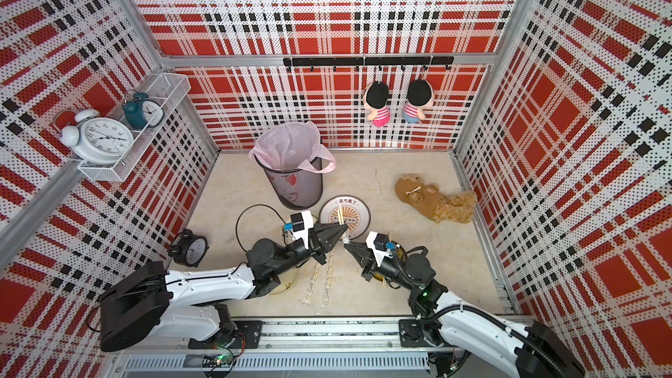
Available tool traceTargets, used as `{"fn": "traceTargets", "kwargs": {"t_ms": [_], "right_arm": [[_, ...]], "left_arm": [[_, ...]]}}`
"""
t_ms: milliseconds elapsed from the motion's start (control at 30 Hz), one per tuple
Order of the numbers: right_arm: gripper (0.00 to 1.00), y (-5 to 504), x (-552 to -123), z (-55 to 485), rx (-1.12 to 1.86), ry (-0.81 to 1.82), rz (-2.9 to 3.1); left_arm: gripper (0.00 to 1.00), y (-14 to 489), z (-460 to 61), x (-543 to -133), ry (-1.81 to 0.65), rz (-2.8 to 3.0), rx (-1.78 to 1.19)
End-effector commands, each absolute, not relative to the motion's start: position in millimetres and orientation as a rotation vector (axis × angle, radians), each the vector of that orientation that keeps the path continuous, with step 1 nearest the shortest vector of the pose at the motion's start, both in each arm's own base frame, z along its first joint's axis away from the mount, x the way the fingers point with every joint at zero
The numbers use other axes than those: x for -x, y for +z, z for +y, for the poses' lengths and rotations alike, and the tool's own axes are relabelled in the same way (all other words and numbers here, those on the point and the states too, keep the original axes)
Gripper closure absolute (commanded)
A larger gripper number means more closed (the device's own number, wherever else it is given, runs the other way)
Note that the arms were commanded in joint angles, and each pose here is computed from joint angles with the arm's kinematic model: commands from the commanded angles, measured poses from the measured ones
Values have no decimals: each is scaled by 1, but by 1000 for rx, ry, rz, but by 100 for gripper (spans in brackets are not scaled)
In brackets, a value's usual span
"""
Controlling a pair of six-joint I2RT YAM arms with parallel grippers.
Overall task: Remove the packaging of disposable chopsticks
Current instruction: Remove the packet bag from the disposable chopsticks.
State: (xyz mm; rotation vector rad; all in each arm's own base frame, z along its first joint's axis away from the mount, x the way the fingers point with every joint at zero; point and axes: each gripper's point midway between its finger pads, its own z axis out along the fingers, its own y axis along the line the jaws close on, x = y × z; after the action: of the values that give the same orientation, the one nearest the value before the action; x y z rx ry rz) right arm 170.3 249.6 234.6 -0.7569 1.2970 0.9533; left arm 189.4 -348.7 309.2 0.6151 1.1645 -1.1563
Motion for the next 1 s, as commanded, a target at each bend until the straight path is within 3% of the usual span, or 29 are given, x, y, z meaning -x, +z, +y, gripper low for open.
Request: {"fn": "traceTargets", "kwargs": {"t_ms": [0,67,133,833,933,967], "right_arm": [[100,279,-159,247,752,969,1126],[100,283,-159,247,753,964,1120],[100,286,-159,247,753,963,1115],[100,299,-161,246,726,963,1087],[100,298,-161,245,725,963,1091],[100,297,-161,246,729,964,1095]], "left_arm": [[100,259,-354,-192,-1130,1321,-656],[100,253,-350,-193,-1122,1336,-649],[93,249,-349,-192,-1125,1347,-645],[84,201,-361,-181,-1252,1439,-656],[85,196,-362,-182,-1251,1450,-653],[90,196,-361,-183,-1247,1453,-650]]}}
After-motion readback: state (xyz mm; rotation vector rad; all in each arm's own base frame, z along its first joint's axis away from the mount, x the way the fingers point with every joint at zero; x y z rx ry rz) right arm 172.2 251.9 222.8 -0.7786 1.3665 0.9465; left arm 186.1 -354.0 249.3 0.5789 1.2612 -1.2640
